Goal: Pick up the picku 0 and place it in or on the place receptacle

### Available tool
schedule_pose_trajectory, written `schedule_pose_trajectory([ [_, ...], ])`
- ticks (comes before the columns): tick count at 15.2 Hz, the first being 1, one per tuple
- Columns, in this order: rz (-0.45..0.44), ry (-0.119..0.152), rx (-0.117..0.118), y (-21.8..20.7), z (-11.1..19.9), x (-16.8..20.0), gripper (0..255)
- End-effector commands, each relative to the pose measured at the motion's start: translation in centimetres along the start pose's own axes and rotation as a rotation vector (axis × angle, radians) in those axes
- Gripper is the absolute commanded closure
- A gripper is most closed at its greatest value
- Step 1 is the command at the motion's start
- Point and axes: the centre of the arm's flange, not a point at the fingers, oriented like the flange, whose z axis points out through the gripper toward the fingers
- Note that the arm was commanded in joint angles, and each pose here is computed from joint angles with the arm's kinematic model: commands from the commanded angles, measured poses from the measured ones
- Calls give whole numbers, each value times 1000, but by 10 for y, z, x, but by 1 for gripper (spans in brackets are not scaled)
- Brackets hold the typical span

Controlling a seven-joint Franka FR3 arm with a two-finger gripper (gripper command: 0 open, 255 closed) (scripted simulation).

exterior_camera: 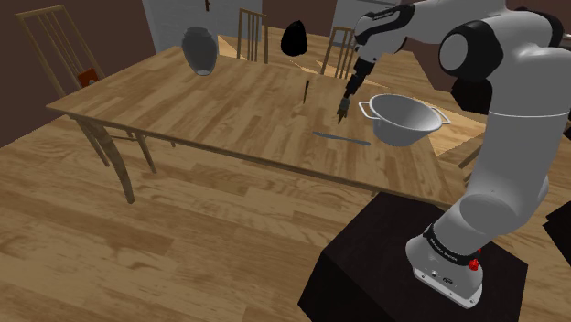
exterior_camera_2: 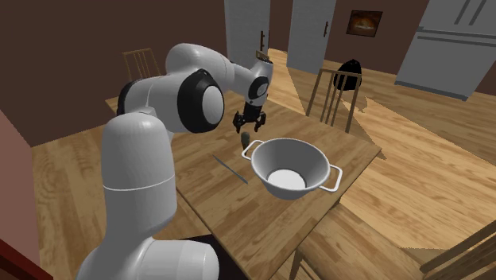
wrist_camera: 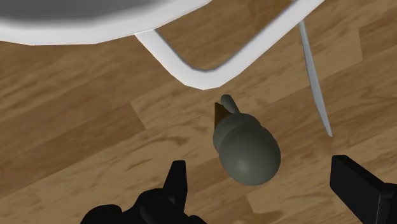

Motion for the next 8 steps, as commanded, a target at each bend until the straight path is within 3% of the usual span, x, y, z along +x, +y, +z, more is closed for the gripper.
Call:
schedule_pose_trajectory([
  [1, 0, 0, 0, 0, 13, 0, 0],
  [8, 0, 0, 0, 0, 21, 0, 0],
])
